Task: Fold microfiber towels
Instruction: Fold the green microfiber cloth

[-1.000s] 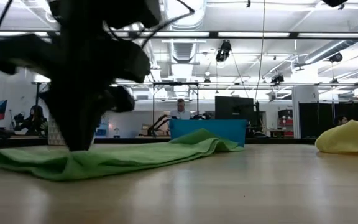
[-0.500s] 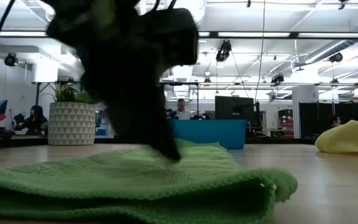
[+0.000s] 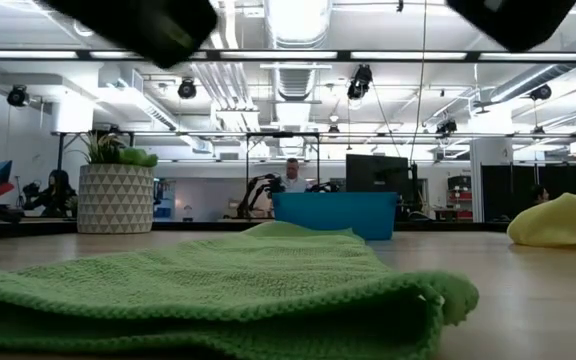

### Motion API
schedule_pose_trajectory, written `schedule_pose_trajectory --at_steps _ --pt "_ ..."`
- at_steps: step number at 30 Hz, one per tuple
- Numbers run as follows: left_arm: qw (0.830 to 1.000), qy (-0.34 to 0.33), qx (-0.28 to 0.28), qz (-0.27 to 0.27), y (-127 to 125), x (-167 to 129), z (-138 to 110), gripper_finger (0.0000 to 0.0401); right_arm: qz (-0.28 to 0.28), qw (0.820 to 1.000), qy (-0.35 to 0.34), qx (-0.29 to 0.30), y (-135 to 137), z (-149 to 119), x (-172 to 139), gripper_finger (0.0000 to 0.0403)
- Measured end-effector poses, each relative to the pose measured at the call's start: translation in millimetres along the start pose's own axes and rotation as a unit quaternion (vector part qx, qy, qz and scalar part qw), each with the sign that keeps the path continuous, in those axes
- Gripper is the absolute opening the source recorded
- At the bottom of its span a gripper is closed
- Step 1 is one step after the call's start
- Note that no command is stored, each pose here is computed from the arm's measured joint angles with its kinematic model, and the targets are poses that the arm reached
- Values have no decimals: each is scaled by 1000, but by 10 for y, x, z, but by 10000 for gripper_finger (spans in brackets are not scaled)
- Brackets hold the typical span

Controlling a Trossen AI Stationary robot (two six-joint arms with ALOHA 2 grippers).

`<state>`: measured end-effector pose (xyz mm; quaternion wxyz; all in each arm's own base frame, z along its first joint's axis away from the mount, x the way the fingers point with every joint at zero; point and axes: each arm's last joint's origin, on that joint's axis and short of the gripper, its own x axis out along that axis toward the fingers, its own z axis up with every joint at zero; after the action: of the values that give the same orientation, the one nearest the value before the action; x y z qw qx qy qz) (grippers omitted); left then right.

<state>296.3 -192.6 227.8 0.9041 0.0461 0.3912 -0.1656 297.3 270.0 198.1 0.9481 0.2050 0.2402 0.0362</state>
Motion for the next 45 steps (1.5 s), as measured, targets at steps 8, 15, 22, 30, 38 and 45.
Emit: schedule_pose_trajectory --at_steps 8,15,22,30,38,45 --pt "990 27 138 -33 -493 -58 -232 0 -54 976 75 -195 191 -203 498 198" --pt "980 44 189 -52 -472 80 -471 67 -126 918 202 -317 204 -302 673 229" --pt "980 15 193 -41 -382 222 -624 181 -123 898 249 -342 141 -392 751 209" --pt "982 19 188 -25 -335 386 -698 241 -114 898 257 -340 1 -315 860 185" --pt "982 31 183 -24 -362 592 -754 242 -73 894 285 -337 -69 -332 959 152" --pt "987 20 157 8 -346 622 -743 240 -69 895 286 -335 -66 -339 959 117"
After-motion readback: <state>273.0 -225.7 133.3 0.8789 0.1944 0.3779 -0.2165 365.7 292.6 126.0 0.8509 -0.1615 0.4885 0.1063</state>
